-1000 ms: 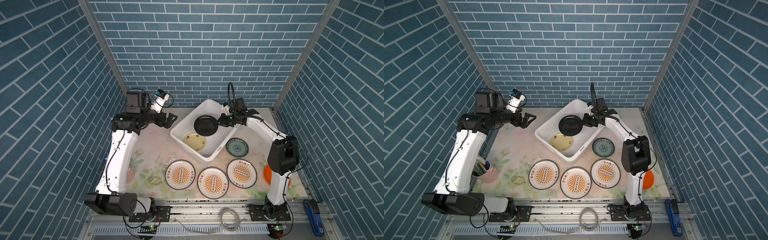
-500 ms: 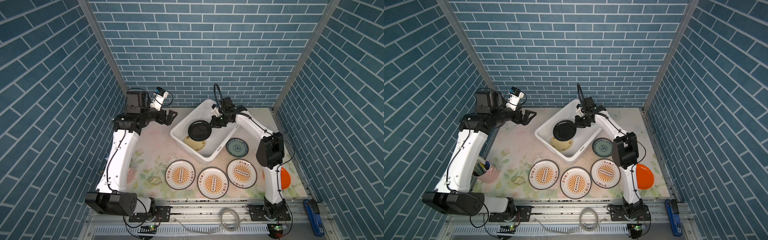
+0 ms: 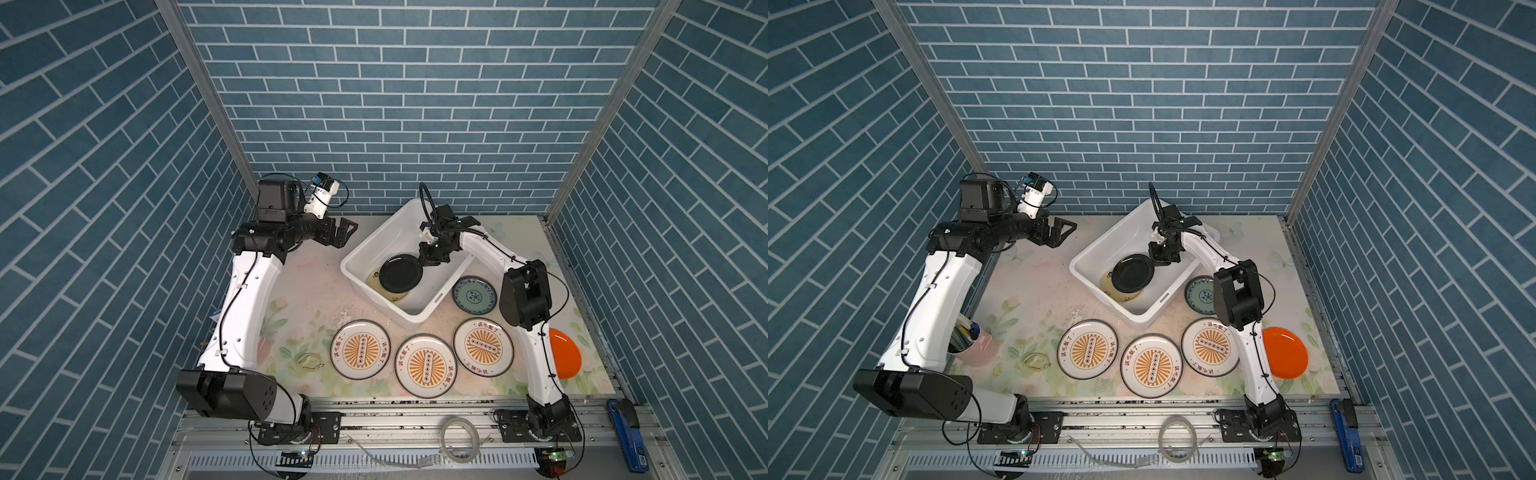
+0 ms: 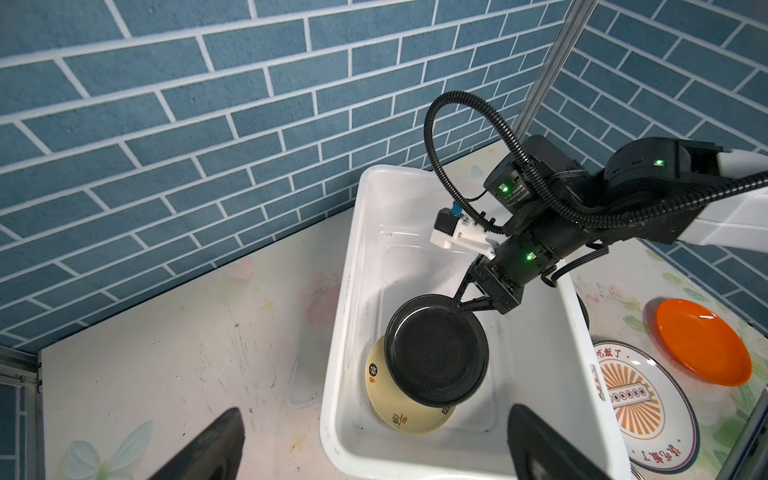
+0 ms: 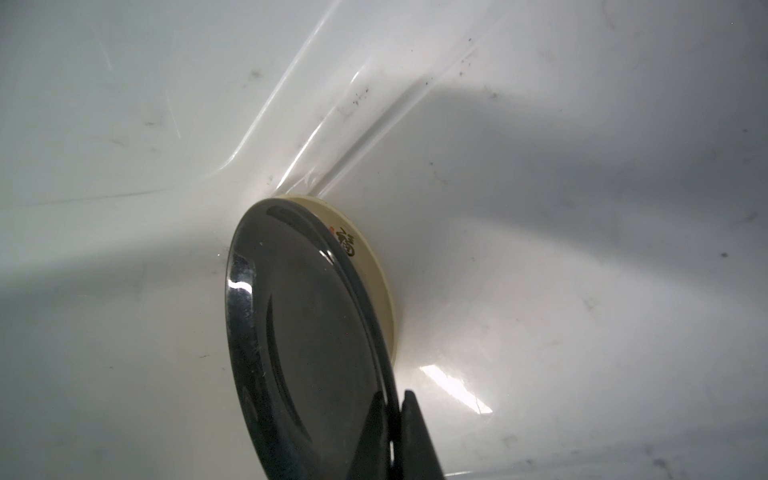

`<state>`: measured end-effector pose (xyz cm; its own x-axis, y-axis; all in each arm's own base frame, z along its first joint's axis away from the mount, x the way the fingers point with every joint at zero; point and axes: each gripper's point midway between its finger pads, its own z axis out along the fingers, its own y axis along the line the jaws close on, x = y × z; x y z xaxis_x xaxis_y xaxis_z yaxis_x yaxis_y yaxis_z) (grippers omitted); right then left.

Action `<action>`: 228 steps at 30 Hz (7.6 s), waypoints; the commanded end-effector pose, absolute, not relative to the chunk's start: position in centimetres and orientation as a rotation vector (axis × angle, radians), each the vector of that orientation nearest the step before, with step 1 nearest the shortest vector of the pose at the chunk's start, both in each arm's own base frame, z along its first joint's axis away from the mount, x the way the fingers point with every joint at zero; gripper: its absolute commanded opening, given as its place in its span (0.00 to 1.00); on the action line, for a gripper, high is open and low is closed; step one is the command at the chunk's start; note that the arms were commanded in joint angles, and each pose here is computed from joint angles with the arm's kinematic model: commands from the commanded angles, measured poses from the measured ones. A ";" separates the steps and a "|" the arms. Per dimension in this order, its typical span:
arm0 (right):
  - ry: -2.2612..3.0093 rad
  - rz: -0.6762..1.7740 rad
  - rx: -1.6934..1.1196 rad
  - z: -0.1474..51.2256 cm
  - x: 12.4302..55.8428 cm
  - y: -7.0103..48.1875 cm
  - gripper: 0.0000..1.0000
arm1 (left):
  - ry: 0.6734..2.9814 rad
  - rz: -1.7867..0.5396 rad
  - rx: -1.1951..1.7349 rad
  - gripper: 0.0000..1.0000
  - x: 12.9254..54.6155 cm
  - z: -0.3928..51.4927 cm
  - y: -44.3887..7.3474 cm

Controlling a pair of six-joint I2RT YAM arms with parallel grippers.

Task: Place the plates into the plastic bin on the countertop
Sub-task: 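Lower the black plate onto the cream plate in the bin, then open the right gripper and raise it out of the bin, then move the right gripper down to the blue-and-white floral plate's rim, then close the right gripper on the floral plate's rim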

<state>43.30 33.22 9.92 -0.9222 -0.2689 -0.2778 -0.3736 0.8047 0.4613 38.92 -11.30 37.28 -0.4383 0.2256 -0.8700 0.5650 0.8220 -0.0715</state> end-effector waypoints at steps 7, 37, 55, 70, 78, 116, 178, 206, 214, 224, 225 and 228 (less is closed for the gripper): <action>2.765 0.721 -0.566 8.8 44.1 34.6 0.00 | 1.983 -0.411 0.578 1.00 38.8 38.8 -11.1; 2.805 0.771 -0.553 6.3 43.9 36.4 0.01 | 1.995 -0.405 0.571 1.00 38.7 38.5 -10.9; 2.836 0.763 -0.548 5.4 43.7 36.3 0.13 | 1.995 -0.416 0.569 1.00 38.6 38.5 -11.0; 2.837 0.750 -0.562 5.8 43.4 36.1 0.20 | 1.996 -0.423 0.570 0.99 38.2 38.5 -11.0; 2.817 0.771 -0.563 6.6 43.5 36.5 0.16 | 1.999 -0.421 0.567 1.00 37.9 38.4 -11.0; 2.478 0.727 -0.510 21.3 48.3 35.5 0.29 | 1.970 -0.383 0.619 1.00 38.2 39.2 -10.9; 2.646 0.568 0.796 4.1 35.3 5.6 0.39 | 1.970 -0.501 0.679 0.99 37.1 38.4 -12.7; 2.732 0.522 0.711 2.7 35.8 6.7 0.28 | 1.988 -0.512 0.663 1.00 37.1 37.8 -12.7; 2.736 0.480 0.757 2.4 35.6 6.1 0.22 | 1.993 -0.518 0.659 1.00 37.0 37.6 -12.7; 2.706 0.533 0.770 2.5 36.0 6.6 0.20 | 1.993 -0.526 0.657 1.00 37.2 37.6 -12.8; 2.706 0.542 0.772 2.4 36.1 6.7 0.20 | 1.994 -0.525 0.655 1.00 37.2 37.5 -12.8; 2.712 0.539 0.787 2.1 36.1 6.7 0.19 | 1.992 -0.530 0.652 1.00 37.3 37.6 -12.8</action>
<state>36.01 6.50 2.71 -0.8245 0.5390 -0.1720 0.4331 0.7969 0.4211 37.54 -12.44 37.18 -0.4291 0.2377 -0.8714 0.6293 0.7707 -0.0996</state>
